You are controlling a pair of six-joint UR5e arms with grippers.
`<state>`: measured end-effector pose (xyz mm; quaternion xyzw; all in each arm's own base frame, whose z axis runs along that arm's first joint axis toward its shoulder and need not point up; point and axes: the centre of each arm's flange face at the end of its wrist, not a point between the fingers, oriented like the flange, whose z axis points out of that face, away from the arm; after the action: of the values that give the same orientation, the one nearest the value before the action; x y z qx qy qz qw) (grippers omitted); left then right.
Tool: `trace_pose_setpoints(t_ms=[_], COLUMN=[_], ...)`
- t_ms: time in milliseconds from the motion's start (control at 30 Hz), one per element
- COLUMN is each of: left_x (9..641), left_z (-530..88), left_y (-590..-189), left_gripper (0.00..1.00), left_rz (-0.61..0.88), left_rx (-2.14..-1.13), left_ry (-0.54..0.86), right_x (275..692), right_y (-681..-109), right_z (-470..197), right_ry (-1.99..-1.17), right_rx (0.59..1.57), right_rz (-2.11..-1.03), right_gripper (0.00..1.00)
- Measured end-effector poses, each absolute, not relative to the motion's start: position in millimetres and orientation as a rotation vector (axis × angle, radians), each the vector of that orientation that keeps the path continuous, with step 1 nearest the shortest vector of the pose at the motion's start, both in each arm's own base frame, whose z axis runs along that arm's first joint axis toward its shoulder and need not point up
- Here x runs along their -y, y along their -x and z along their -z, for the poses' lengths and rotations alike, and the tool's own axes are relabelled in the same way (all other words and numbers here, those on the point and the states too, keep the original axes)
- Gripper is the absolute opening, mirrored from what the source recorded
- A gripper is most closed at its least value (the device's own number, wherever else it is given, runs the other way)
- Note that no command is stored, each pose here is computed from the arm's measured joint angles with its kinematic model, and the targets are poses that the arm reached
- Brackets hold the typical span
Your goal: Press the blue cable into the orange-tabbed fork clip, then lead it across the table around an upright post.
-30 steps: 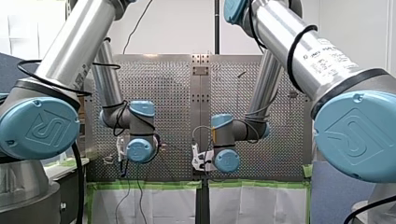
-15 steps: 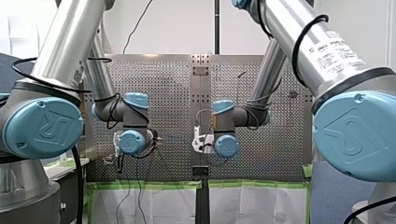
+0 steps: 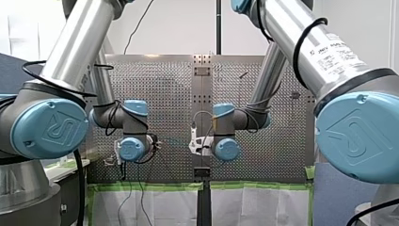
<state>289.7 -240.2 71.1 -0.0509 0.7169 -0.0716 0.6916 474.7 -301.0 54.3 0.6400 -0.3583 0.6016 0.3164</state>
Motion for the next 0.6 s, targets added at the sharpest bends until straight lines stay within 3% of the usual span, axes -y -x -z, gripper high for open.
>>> trace_pose_setpoints(t_ms=[367, 600], left_x=[220, 208], left_z=[-44, -29], left_y=[-307, -321], left_gripper=[0.00, 0.00], left_rz=[0.146, 0.162], left_rx=[-1.604, -1.595], left_ry=[0.143, 0.170], right_x=[305, 317], right_y=[-480, -493], right_z=[-24, -24], right_ry=[-1.736, -1.723], right_rx=[0.933, 0.925], right_rz=[-1.585, -1.606], right_gripper=[0.00, 0.00])
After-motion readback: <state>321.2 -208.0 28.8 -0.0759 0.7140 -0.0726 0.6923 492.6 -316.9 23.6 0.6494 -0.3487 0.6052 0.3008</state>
